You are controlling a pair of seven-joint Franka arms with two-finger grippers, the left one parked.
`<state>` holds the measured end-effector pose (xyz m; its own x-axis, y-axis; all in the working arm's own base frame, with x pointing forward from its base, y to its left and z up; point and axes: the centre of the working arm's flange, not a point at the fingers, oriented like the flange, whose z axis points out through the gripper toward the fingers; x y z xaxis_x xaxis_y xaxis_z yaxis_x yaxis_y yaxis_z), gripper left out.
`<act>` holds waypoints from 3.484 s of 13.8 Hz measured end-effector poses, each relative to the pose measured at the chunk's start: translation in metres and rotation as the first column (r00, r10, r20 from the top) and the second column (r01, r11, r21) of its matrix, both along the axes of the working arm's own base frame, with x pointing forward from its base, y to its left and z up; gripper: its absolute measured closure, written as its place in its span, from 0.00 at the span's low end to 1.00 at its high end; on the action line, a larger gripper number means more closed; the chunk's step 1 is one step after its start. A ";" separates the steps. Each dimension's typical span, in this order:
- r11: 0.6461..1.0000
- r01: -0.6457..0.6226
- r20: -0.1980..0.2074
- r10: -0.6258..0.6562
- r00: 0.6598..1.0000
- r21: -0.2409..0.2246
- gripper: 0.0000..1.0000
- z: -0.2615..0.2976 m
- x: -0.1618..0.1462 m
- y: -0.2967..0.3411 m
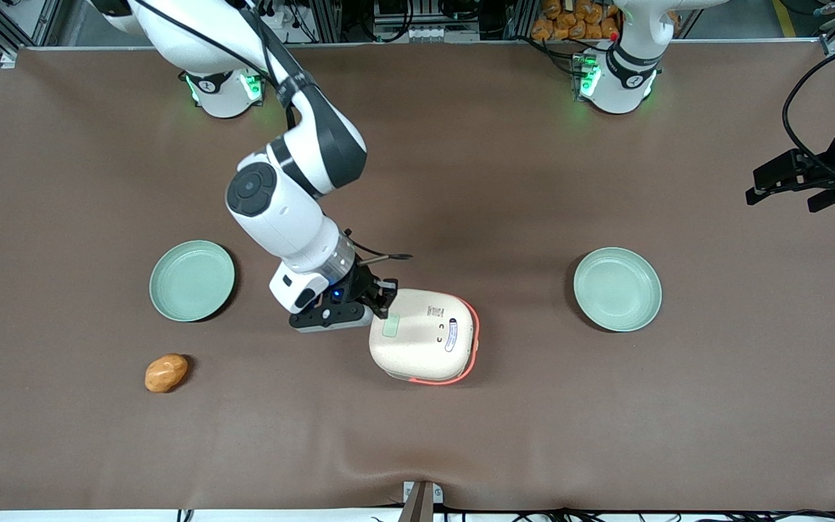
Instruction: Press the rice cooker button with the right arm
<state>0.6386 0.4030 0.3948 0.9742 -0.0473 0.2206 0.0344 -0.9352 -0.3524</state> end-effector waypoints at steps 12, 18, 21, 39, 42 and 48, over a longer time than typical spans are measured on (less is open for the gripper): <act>1.000 -0.009 0.007 0.009 1.000 -0.010 0.99 -0.039 -0.002 0.017; 1.000 -0.010 0.015 0.010 1.000 -0.010 0.99 -0.040 -0.001 0.018; 1.000 -0.004 0.032 0.004 0.999 -0.002 0.99 -0.034 0.002 0.017; 1.000 0.011 -0.181 -0.016 0.983 -0.025 0.00 0.128 0.008 -0.108; 0.993 -0.008 -0.208 -0.017 0.978 -0.119 0.00 0.153 -0.002 -0.151; 0.974 0.014 -0.269 -0.076 0.960 -0.227 0.00 0.220 -0.038 -0.235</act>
<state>0.6005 0.1678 0.6151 0.9963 -0.0729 -0.0445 -0.0781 -0.9888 -0.1273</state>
